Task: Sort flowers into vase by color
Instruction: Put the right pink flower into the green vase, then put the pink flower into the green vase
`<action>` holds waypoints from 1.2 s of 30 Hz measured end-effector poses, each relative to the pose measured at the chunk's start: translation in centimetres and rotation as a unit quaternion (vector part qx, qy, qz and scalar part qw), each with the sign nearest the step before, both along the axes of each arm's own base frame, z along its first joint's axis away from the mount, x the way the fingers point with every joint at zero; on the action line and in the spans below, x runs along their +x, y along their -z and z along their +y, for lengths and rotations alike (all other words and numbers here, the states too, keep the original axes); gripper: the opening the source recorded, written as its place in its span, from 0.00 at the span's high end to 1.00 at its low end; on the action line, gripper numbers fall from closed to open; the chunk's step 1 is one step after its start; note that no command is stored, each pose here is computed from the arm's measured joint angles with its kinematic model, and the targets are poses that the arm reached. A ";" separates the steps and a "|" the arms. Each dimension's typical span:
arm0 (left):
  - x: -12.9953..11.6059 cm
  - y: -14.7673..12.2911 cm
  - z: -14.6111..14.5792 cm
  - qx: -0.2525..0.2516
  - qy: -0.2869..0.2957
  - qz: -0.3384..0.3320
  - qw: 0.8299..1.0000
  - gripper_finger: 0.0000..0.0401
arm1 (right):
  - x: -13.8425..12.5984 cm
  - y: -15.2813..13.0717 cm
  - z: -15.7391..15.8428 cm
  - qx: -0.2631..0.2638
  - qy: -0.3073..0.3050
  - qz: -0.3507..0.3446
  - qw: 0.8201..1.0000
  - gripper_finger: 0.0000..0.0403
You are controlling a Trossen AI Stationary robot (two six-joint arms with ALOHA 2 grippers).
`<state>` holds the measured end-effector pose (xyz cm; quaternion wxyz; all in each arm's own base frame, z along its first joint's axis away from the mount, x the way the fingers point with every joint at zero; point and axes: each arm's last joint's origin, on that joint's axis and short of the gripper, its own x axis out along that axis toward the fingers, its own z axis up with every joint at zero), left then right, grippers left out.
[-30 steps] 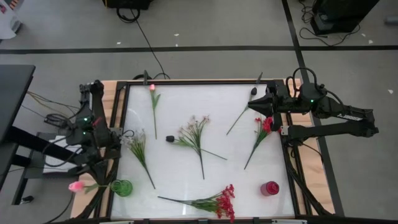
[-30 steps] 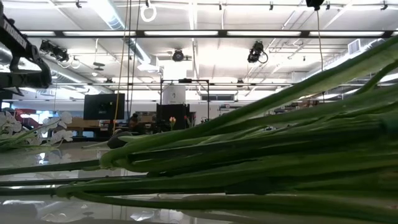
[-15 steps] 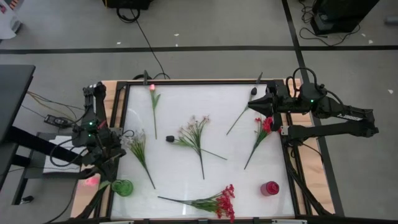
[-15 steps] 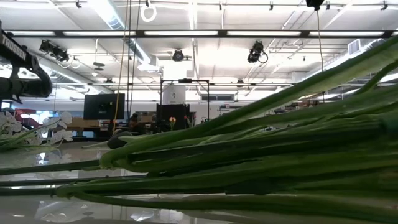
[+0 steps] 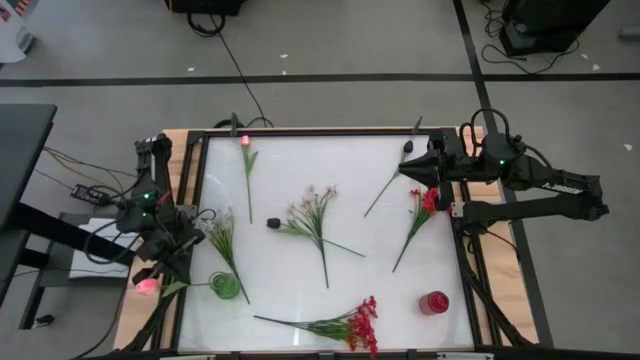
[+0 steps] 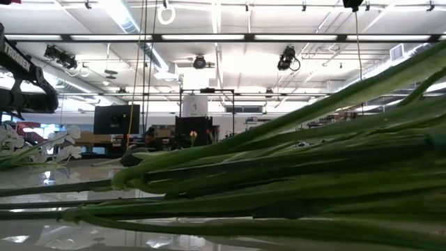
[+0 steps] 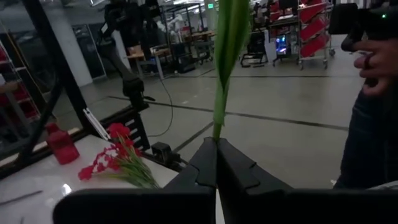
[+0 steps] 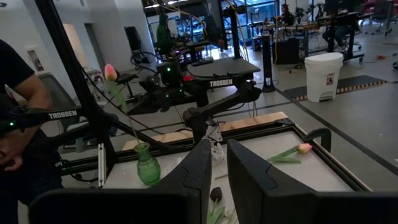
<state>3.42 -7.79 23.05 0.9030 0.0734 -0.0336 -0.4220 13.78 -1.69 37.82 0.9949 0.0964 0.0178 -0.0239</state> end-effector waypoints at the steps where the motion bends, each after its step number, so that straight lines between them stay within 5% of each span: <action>1: 0.0 0.0 0.0 -0.003 0.000 0.005 1.000 0.98 | 0.0 0.0 0.0 0.000 0.000 0.000 1.000 0.85; 19: 0.3 -0.1 0.3 -0.093 -0.070 0.091 0.989 0.96 | 0.0 0.0 0.0 0.000 0.000 0.000 1.000 0.85; 30: 0.4 0.1 0.4 -0.135 -0.091 0.140 0.977 0.66 | 0.0 0.0 0.0 0.000 0.000 0.000 1.000 0.85; 36: -0.1 -0.9 0.4 -0.129 -0.006 0.149 0.980 0.53 | 0.0 0.0 0.0 0.000 0.000 0.000 1.000 0.85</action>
